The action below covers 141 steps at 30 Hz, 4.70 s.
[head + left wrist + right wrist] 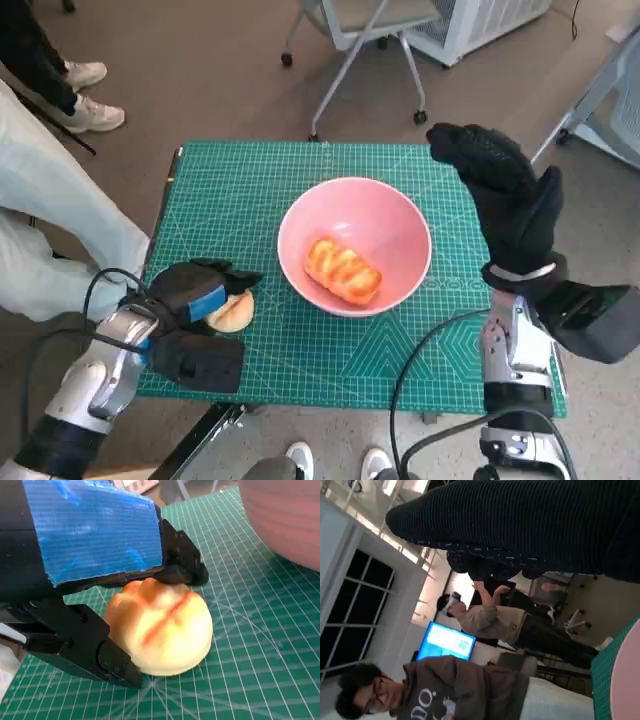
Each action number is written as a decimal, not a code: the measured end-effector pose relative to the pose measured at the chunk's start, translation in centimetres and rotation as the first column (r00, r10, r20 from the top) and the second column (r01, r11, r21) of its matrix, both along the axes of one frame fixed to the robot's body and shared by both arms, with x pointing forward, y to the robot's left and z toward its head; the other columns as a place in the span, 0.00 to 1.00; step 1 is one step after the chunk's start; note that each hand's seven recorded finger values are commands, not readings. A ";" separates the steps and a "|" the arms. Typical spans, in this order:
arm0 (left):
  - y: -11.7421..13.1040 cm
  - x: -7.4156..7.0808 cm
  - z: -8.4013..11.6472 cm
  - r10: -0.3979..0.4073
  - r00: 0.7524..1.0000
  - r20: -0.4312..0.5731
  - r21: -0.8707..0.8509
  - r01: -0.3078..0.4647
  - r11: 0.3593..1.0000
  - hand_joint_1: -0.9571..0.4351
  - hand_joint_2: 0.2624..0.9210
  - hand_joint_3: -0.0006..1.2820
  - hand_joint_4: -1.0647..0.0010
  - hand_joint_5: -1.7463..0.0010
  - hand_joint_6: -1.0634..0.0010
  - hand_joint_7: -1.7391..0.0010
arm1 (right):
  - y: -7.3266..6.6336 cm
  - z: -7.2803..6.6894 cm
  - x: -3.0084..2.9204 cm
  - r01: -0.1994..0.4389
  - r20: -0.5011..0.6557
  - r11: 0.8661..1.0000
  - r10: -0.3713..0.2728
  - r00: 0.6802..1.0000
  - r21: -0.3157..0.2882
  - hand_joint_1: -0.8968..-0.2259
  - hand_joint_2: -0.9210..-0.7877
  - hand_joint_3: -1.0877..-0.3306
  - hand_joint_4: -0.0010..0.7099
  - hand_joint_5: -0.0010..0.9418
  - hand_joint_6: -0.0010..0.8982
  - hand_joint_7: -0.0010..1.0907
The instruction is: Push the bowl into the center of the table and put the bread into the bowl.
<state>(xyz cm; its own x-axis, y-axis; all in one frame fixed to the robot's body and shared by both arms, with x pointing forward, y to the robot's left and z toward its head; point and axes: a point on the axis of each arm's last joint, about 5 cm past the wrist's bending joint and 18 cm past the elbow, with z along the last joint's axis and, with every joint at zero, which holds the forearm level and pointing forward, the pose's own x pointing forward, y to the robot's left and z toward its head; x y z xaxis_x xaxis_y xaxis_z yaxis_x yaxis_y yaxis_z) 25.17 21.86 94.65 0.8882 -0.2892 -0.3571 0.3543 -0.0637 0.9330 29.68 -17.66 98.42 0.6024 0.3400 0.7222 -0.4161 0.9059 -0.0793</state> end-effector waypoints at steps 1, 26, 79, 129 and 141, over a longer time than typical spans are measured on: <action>0.0 0.1 0.0 0.002 1.000 -0.008 0.003 -0.002 1.000 0.76 0.99 0.08 0.35 0.44 0.37 0.57 | 0.0 0.0 0.00 0.000 0.000 1.000 0.000 1.000 0.000 0.36 0.00 0.47 0.27 0.00 0.02 0.52; 1.2 -2.1 7.3 0.034 0.981 0.191 -0.195 0.004 0.981 0.69 0.95 0.00 0.21 0.46 0.28 0.38 | -0.4 0.1 -0.06 0.014 0.004 1.000 -0.014 1.000 0.004 0.36 0.00 0.47 0.28 0.00 0.03 0.51; -12.9 6.7 7.5 -0.300 0.904 0.305 -0.386 0.405 0.829 0.71 0.98 0.06 0.46 0.73 0.54 0.68 | -0.8 -0.1 -0.23 0.024 0.002 1.000 -0.024 1.000 0.000 0.37 0.00 0.48 0.28 0.00 0.05 0.48; -2.9 2.7 9.8 -0.242 0.908 0.342 -0.914 0.381 0.141 0.34 0.97 0.02 1.00 1.00 0.99 1.00 | -0.4 1.5 -0.80 0.017 0.039 1.000 -0.018 0.999 0.015 0.37 0.00 0.46 0.28 0.00 0.06 0.46; -5.6 2.9 6.9 -0.102 0.861 0.499 -0.850 0.464 -0.248 0.25 1.00 0.24 1.00 1.00 0.93 0.97 | 0.1 3.1 -0.66 0.002 0.088 1.000 -0.002 0.996 -0.001 0.35 0.00 0.47 0.29 0.00 0.05 0.48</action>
<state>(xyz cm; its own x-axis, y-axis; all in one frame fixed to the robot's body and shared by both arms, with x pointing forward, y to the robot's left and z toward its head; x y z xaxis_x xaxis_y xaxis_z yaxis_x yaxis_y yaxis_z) 28.03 16.28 101.56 0.5552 -0.3625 0.7486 0.4715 0.8786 0.0758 29.02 -17.58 101.52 0.5375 0.3395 0.7719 -0.4057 0.9066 -0.1162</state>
